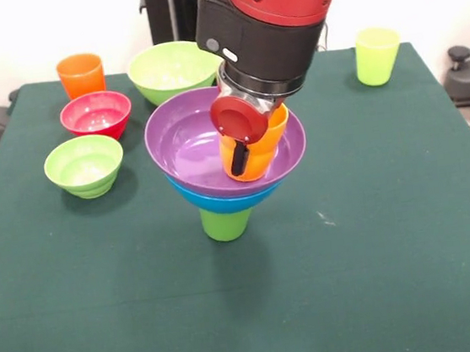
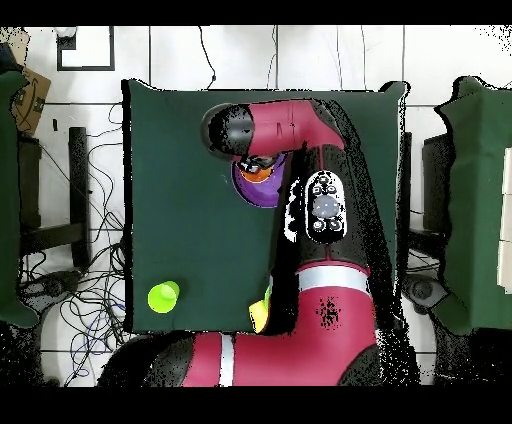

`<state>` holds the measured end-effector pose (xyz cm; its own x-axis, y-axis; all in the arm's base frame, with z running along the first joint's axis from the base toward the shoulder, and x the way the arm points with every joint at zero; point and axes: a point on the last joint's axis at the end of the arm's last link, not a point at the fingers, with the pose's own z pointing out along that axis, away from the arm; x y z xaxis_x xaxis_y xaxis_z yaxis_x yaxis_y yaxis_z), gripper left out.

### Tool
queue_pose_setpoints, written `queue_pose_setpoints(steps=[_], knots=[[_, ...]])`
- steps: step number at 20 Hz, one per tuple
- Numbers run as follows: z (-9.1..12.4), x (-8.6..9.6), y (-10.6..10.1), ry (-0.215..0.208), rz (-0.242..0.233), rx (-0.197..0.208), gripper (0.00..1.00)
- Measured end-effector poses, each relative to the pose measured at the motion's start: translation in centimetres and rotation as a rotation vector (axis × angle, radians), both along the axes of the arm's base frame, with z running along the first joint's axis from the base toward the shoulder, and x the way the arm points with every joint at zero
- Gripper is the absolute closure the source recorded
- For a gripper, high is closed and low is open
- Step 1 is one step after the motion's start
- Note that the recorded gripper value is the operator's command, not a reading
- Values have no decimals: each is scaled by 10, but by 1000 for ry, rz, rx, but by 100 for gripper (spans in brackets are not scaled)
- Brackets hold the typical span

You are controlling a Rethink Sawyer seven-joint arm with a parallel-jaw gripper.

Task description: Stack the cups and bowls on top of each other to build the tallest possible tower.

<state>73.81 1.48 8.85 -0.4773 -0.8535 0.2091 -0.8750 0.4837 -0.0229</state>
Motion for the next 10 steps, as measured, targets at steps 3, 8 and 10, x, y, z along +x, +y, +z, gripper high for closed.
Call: queue_pose_setpoints(steps=[3,8,10], knots=[[0,1,3,-2,5,-6,100],[0,3,18,12,26,-34,100],[-1,3,22,20,30,-41,100]])
